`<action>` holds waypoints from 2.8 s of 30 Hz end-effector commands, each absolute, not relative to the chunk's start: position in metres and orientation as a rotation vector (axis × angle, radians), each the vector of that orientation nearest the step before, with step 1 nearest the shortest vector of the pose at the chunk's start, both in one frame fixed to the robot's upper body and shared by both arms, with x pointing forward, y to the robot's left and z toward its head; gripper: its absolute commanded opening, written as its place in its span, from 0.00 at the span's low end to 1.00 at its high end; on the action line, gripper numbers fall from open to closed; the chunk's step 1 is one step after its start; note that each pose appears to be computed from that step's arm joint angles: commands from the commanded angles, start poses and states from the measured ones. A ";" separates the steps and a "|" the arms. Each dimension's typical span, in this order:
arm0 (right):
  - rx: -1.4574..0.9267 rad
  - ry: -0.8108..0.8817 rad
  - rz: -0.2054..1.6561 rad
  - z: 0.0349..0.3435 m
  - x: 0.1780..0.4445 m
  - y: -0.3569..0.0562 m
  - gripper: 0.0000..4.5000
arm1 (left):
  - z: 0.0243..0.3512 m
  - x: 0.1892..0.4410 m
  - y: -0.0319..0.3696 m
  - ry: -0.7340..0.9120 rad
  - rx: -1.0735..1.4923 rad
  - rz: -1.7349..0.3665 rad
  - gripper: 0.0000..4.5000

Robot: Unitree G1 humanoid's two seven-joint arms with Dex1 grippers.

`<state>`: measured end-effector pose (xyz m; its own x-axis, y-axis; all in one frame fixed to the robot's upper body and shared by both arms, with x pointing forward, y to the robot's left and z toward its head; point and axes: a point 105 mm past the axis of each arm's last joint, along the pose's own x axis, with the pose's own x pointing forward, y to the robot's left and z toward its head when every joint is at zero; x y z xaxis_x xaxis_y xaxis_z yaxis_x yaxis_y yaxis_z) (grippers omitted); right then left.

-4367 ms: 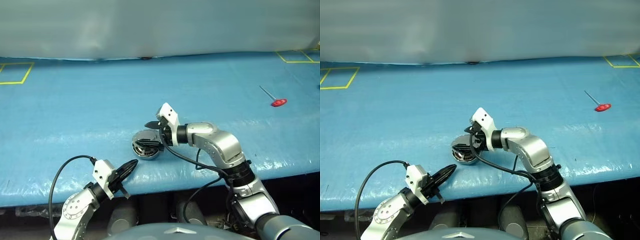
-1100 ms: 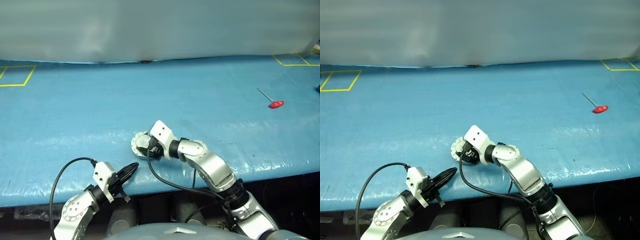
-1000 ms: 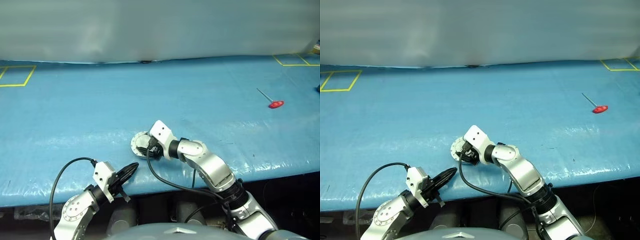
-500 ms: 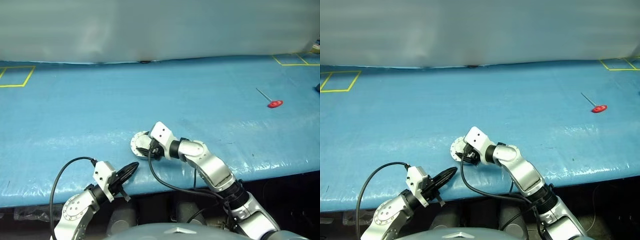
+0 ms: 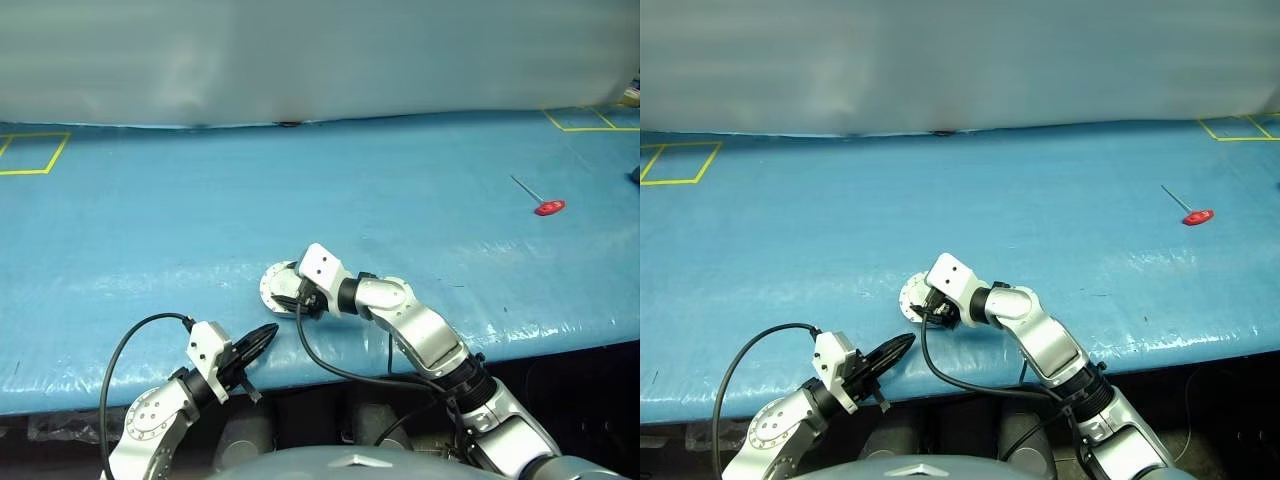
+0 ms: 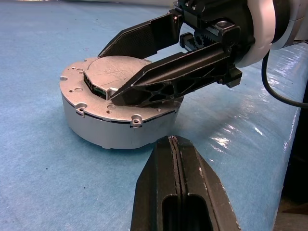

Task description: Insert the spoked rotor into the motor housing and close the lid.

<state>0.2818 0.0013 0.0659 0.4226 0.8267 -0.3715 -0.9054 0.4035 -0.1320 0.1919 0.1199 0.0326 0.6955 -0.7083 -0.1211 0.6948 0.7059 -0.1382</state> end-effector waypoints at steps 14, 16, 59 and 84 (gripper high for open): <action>-0.276 0.398 1.101 0.050 0.283 -0.004 0.68 | 0.042 0.190 0.114 0.141 -0.089 -0.824 0.00; -0.312 0.370 1.106 0.052 0.284 -0.004 0.68 | 0.042 0.190 0.114 0.143 -0.090 -0.825 0.00; -0.390 0.324 1.224 0.062 0.293 -0.007 0.68 | 0.040 0.190 0.111 0.144 -0.102 -0.836 0.00; -0.466 0.303 1.168 0.058 0.309 -0.015 0.68 | 0.038 0.192 0.133 0.120 -0.025 -0.691 0.00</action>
